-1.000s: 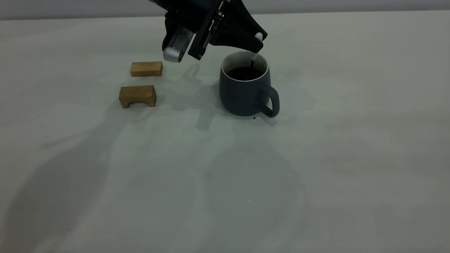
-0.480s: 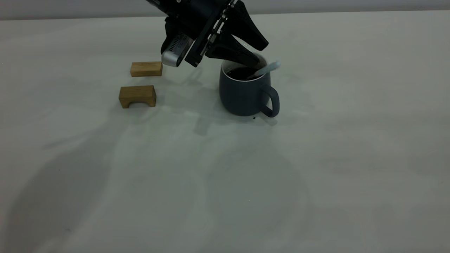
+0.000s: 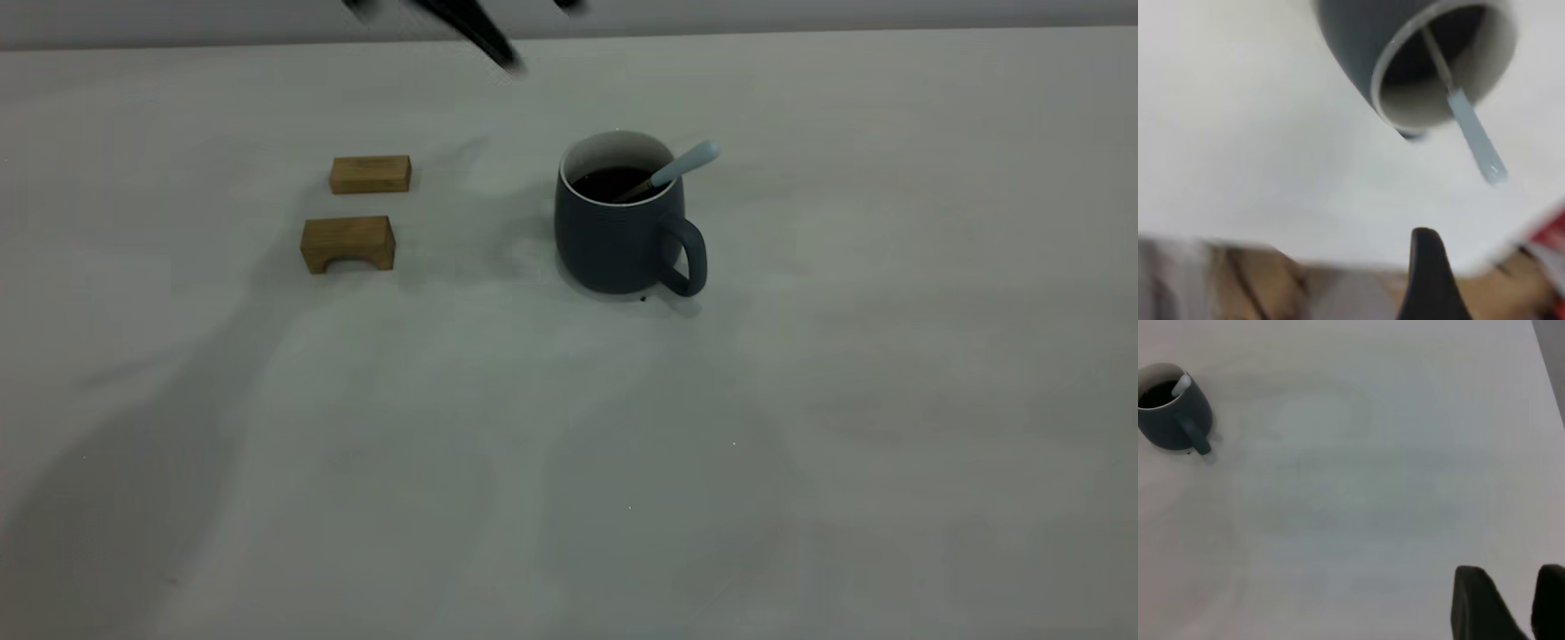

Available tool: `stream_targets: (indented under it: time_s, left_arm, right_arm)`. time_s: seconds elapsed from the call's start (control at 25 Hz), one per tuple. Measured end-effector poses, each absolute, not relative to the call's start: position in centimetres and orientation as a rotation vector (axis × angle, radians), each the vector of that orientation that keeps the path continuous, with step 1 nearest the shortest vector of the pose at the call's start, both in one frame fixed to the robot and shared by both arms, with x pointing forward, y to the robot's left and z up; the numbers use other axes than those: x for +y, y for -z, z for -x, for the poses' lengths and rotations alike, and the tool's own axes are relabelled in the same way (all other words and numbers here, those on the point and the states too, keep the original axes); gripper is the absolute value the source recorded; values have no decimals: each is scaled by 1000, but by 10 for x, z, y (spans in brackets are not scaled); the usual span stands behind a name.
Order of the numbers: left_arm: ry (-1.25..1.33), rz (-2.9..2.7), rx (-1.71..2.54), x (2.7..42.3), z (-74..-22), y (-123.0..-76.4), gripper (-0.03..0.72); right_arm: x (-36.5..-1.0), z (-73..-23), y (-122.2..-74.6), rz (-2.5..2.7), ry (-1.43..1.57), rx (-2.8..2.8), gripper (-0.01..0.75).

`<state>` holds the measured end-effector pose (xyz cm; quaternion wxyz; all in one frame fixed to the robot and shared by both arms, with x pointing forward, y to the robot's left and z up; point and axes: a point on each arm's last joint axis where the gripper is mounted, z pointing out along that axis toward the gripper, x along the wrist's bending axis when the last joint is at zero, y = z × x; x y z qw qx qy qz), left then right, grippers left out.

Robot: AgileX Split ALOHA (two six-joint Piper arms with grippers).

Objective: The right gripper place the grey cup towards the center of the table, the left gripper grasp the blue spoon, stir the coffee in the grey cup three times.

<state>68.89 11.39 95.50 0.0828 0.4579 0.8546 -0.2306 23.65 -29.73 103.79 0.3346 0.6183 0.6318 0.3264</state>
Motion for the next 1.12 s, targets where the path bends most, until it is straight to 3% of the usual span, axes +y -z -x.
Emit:
stream_targets:
  time_s: [0.32,0.6,0.84,1.12]
  left_arm:
    - [-193,-1742,2198,160,-683,-1073,560]
    - [-410,-2111,1692,173,-647,-1144,560]
    - [-490,-2242,1733,200,-593,-1146,560]
    - [-410,-2472,1812,232,-509,-1100,560]
  right_arm:
    - [-297,-236,-1038,-1614,-852,1649,237]
    - [-297,-236,-1038,-1614,-852,1649,237]
    - [-297,-236,-1038,-1614,-852,1649,238]
    - [-297,-236,-1038,-1614,-852,1649,238]
